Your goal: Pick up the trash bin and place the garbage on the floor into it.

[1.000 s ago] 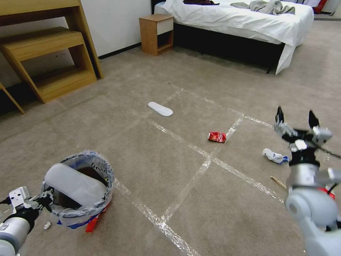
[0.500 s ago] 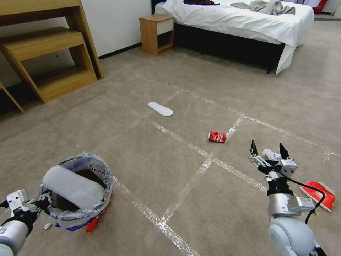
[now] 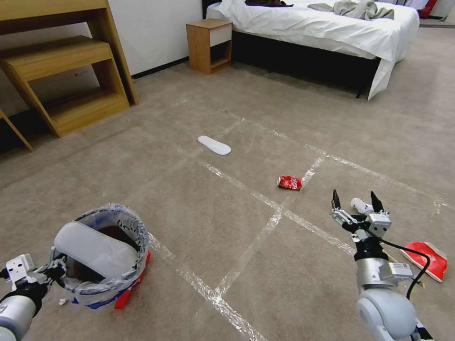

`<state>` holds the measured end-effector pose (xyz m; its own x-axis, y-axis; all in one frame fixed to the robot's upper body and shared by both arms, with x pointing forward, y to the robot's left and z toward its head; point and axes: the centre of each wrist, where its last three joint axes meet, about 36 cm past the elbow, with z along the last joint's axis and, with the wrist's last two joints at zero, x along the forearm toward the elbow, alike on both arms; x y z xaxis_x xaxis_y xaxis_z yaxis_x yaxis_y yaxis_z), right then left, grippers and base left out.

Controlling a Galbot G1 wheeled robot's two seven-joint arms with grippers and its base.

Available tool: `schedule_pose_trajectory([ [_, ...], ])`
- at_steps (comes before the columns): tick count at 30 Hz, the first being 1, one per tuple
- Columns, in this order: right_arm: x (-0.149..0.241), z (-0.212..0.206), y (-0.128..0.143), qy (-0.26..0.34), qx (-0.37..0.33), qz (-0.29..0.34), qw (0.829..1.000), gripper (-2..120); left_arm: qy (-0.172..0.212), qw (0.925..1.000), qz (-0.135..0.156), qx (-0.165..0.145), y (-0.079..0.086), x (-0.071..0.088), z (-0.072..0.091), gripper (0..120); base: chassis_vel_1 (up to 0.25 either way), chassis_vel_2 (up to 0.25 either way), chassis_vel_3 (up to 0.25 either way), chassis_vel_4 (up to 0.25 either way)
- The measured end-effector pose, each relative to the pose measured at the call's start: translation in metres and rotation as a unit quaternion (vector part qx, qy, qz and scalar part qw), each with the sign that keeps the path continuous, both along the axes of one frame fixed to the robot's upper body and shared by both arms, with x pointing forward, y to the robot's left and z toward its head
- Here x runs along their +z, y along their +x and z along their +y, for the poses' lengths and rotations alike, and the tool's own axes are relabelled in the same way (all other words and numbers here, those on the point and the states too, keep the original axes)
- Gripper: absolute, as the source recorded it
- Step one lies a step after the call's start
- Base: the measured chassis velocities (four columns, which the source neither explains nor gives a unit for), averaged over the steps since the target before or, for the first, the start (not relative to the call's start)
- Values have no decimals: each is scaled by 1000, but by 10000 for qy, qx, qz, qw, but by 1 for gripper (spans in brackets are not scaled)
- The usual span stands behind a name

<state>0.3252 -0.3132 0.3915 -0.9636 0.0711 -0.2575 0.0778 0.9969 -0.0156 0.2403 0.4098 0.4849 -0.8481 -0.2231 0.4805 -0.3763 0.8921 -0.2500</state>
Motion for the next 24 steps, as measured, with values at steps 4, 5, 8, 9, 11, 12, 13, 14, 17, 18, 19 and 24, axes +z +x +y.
schedule_pose_trajectory([
  [4, -2, 1, 1, -41, -3, 8, 10000, 100, -3, 10000, 18, 11, -1, -2, 1, 1, 0, 0, 0, 0],
  [5, -2, 1, 2, -42, 0, 12, 10000, 100, -2, 10000, 25, 15, -1, -2, 2, 1, 0, 0, 0, 0],
  [8, -2, 2, 2, -37, 7, 21, 10000, 100, 7, 10000, 28, 16, -1, -3, 3, 1, 0, 0, 0, 0],
  [9, -2, 3, 3, -28, 11, 31, 10000, 100, 14, 10000, 29, 19, -1, -2, 3, 1, 0, 0, 0, 0],
  [11, -2, 4, 3, -19, 14, 33, 10000, 100, 17, 10000, 33, 18, -1, -2, 3, 1, 0, 0, 0, 0],
  [12, -2, 4, 3, -16, 14, 36, 10000, 100, 19, 10000, 37, 19, -2, -2, 3, 1, -45, 14, 78, -35],
  [13, -2, 4, 3, -16, 14, 40, 10000, 100, 20, 10000, 41, 19, -2, -2, 3, 1, -63, 43, 78, -48],
  [14, -2, 4, 3, -16, 14, 40, 10000, 100, 20, 10000, 41, 19, -2, -2, 3, 1, -63, 43, 78, -48],
  [17, -2, 4, 4, -17, 13, 42, 10000, 100, 23, 10000, 40, 22, -2, -2, 4, 1, -58, 67, 63, -56],
  [18, -2, 4, 4, -18, 13, 43, 10000, 100, 24, 10000, 38, 25, -2, -3, 4, 1, -73, 70, 72, -63],
  [19, -2, 4, 4, -16, 11, 46, 10000, 100, 24, 10000, 36, 28, -3, -3, 3, 1, -80, 64, 80, -63],
  [24, -2, 3, 3, -26, 6, 64, 10000, 100, 19, 10000, 23, 22, -2, -3, 3, 1, -75, 67, 69, -73],
])
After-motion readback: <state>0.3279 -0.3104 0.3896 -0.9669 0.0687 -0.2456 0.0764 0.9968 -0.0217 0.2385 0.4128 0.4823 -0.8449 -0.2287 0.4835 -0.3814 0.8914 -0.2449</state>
